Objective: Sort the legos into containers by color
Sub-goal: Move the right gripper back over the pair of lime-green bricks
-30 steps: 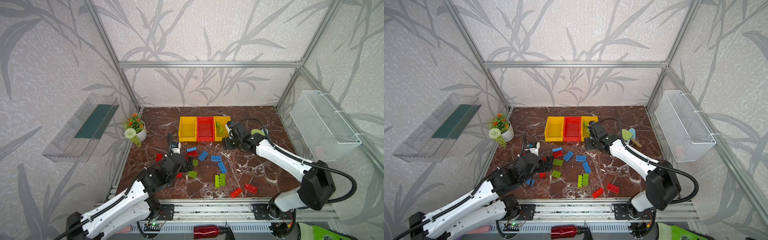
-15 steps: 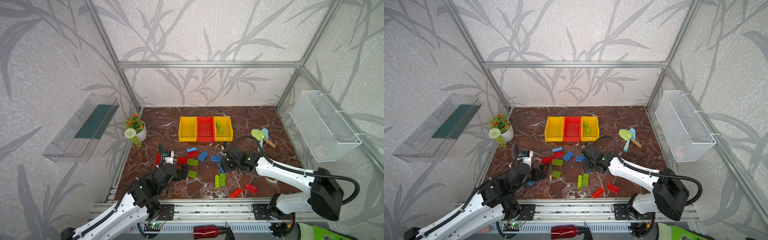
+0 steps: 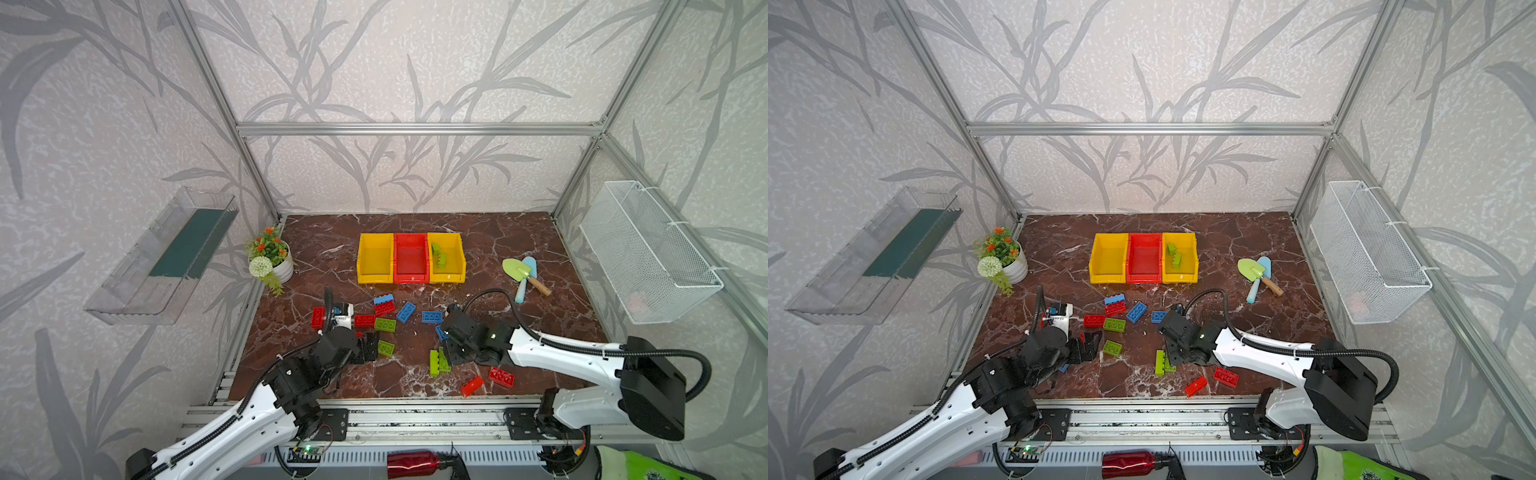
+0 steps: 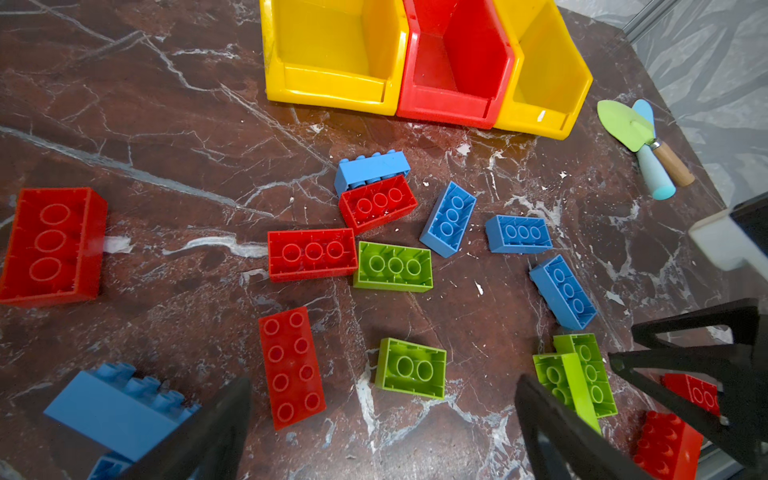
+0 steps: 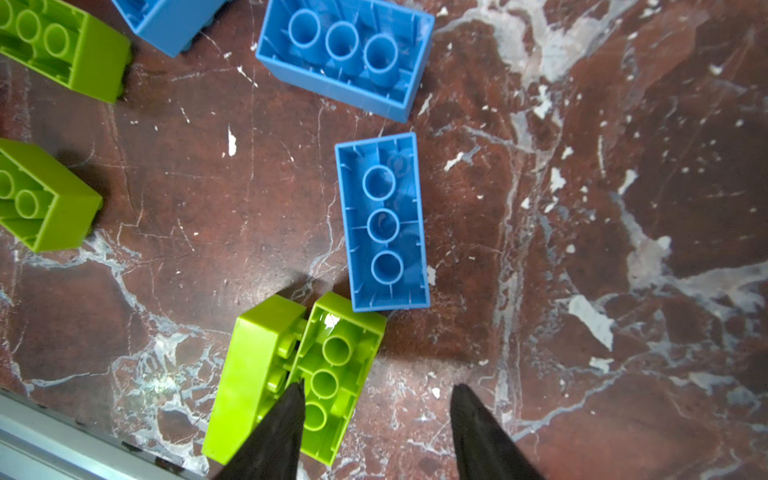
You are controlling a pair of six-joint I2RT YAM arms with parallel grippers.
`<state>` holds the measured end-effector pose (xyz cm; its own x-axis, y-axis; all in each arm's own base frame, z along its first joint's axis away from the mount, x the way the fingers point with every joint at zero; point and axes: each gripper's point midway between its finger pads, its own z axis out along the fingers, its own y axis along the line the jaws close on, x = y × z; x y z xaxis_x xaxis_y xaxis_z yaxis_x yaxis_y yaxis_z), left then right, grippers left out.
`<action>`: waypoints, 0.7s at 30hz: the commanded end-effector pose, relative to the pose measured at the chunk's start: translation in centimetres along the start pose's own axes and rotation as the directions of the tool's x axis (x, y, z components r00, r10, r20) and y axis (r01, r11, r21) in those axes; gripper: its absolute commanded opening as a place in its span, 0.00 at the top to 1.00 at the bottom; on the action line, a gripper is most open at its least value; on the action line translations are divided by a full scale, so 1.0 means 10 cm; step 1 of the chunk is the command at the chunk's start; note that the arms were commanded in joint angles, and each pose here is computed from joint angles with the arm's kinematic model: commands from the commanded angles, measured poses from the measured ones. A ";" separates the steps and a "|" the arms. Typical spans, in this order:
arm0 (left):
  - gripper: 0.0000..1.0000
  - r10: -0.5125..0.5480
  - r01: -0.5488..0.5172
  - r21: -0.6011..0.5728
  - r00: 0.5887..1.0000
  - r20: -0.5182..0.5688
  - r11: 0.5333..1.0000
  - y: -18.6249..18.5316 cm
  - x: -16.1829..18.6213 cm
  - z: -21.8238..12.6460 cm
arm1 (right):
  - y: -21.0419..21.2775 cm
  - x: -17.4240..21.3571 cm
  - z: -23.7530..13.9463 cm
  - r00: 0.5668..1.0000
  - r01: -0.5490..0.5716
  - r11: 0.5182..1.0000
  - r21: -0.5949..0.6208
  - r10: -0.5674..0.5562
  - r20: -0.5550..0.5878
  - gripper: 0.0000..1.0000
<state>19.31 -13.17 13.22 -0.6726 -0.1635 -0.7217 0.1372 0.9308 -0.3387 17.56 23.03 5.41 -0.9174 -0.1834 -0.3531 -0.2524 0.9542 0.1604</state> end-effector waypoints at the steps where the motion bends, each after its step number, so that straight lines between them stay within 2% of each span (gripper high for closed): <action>1: 0.02 0.011 -0.011 -0.001 1.000 0.029 1.000 0.03 -0.02 -0.02 | -0.02 0.10 0.07 0.999 -0.027 0.999 0.024 0.028 -0.026 0.42; 21: 0.02 -0.010 0.010 -0.008 0.998 0.065 1.000 0.12 -0.01 -0.06 | 0.16 0.19 0.21 0.996 0.022 0.999 0.038 -0.018 -0.086 0.40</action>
<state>19.10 -12.38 13.59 -0.6324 -0.1938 -0.7500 0.1418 0.9229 -0.3580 15.88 24.15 2.49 -0.9370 -0.2185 -0.2725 -0.2574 0.9593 0.1158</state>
